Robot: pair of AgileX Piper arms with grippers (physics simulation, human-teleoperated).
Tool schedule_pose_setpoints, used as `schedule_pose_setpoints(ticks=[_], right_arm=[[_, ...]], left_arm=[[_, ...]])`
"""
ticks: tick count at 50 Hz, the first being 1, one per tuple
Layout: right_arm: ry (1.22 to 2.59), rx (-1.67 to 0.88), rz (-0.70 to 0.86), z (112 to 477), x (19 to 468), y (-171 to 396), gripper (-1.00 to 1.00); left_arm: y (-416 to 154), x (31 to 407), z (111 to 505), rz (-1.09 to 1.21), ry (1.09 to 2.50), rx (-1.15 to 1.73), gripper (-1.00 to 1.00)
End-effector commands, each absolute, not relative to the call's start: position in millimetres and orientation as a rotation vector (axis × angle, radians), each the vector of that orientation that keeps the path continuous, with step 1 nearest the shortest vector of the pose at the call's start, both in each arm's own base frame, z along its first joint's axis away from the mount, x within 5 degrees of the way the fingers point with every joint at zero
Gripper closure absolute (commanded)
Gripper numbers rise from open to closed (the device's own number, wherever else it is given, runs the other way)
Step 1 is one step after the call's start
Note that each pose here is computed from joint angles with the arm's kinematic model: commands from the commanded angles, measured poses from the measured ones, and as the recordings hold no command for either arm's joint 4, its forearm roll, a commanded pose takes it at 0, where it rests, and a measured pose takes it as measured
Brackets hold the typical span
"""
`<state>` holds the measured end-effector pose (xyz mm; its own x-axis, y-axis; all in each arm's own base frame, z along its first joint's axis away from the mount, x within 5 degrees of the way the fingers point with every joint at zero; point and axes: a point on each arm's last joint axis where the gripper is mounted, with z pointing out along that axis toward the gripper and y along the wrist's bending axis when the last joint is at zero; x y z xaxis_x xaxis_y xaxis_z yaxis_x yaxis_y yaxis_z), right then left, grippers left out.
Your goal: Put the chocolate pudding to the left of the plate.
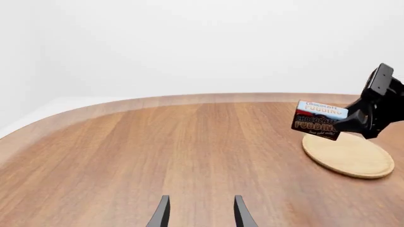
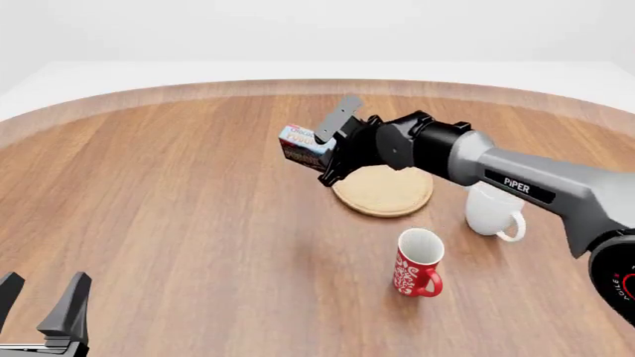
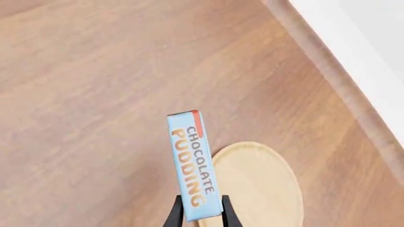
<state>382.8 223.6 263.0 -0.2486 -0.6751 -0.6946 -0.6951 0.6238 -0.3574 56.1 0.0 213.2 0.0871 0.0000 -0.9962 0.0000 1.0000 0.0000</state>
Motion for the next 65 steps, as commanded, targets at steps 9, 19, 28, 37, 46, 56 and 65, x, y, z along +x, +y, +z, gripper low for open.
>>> schedule_pose_setpoints(ticks=[9, 19, 28, 37, 46, 56, 65], right_arm=[[1.992, -1.080, 0.024, 252, 417, 239, 1.00], [2.008, -1.083, 0.022, 242, 431, 244, 1.00], [2.041, -1.081, 0.013, 229, 448, 244, 1.00], [2.058, -1.088, 0.000, 226, 463, 245, 1.00], [2.070, -1.093, -0.011, 223, 476, 244, 1.00], [2.083, -1.110, -0.013, 217, 479, 247, 1.00], [2.093, -1.128, -0.003, 212, 476, 255, 1.00]], left_arm=[[0, 56, 213, 0.000, 1.484, 0.000, -1.00], [0, 56, 213, 0.000, 1.484, 0.000, -1.00], [0, 56, 213, 0.000, 1.484, 0.000, -1.00], [0, 56, 213, 0.000, 1.484, 0.000, -1.00], [0, 56, 213, 0.000, 1.484, 0.000, -1.00], [0, 56, 213, 0.000, 1.484, 0.000, -1.00], [0, 56, 213, 0.000, 1.484, 0.000, -1.00]])
